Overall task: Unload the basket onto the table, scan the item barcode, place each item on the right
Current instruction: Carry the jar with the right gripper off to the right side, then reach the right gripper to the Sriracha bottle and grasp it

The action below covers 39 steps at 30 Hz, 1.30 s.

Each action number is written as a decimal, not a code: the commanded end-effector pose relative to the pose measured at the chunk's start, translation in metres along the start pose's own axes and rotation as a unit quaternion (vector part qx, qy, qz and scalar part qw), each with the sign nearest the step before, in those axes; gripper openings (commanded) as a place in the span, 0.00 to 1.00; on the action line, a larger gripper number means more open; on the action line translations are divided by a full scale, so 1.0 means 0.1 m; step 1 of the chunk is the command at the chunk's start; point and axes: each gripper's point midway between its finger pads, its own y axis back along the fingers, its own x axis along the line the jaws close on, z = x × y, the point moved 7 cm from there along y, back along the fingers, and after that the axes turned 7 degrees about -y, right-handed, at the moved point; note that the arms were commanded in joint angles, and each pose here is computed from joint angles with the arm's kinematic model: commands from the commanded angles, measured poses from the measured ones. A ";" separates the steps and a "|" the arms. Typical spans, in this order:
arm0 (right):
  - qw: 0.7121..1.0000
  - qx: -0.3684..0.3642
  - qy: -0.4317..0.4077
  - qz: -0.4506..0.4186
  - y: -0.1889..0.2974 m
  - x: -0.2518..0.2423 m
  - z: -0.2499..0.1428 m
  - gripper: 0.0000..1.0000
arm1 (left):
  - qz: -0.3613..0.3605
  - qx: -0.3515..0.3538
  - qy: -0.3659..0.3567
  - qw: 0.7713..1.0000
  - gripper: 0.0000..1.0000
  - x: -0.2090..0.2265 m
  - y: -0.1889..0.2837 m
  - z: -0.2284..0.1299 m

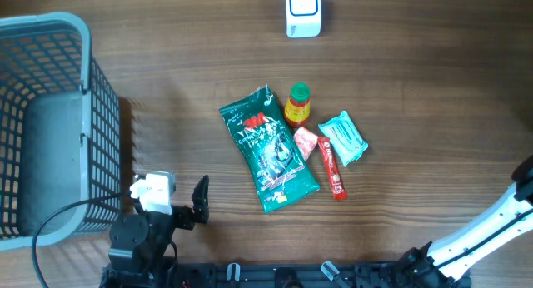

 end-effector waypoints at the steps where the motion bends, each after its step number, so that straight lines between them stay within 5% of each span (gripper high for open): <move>1: 0.993 -0.034 -0.061 0.094 0.87 0.28 0.38 1.00 | -0.009 -0.004 -0.011 1.000 1.00 -0.02 0.01 0.01; 5: 0.982 -0.057 -0.062 0.170 1.90 0.53 0.35 1.00 | -0.009 -0.004 -0.011 1.000 1.00 -0.02 0.00 0.01; 8: 0.971 -0.018 -0.143 0.190 2.60 0.61 -0.01 1.00 | -0.009 -0.004 -0.011 1.000 1.00 -0.02 0.00 0.01; 10: 0.942 0.093 -0.279 0.164 2.90 0.61 -0.48 1.00 | -0.009 -0.004 -0.011 1.000 1.00 -0.02 0.01 0.01; 13: 0.887 0.274 -0.356 0.104 3.13 0.67 -1.12 1.00 | -0.009 -0.004 -0.011 1.000 1.00 -0.02 0.00 0.01; 16: 0.884 0.377 -0.259 0.102 3.28 0.93 -1.71 1.00 | -0.009 -0.004 -0.011 1.000 1.00 -0.02 0.00 0.01; 20: 0.893 0.415 -0.132 0.114 3.40 1.32 -2.53 1.00 | -0.009 -0.004 -0.011 1.000 1.00 -0.02 0.01 0.01; 24: 0.845 0.499 -0.051 0.186 3.50 1.75 -3.43 1.00 | -0.009 -0.004 -0.011 1.000 1.00 -0.02 0.01 0.01; 29: 0.812 0.542 -0.050 0.208 3.39 1.88 -3.87 1.00 | -0.009 -0.004 -0.011 1.000 1.00 -0.02 0.00 0.01; 39: 0.824 0.533 -0.003 0.191 3.34 1.91 -4.38 1.00 | -0.009 -0.004 -0.011 1.000 1.00 -0.02 0.01 0.01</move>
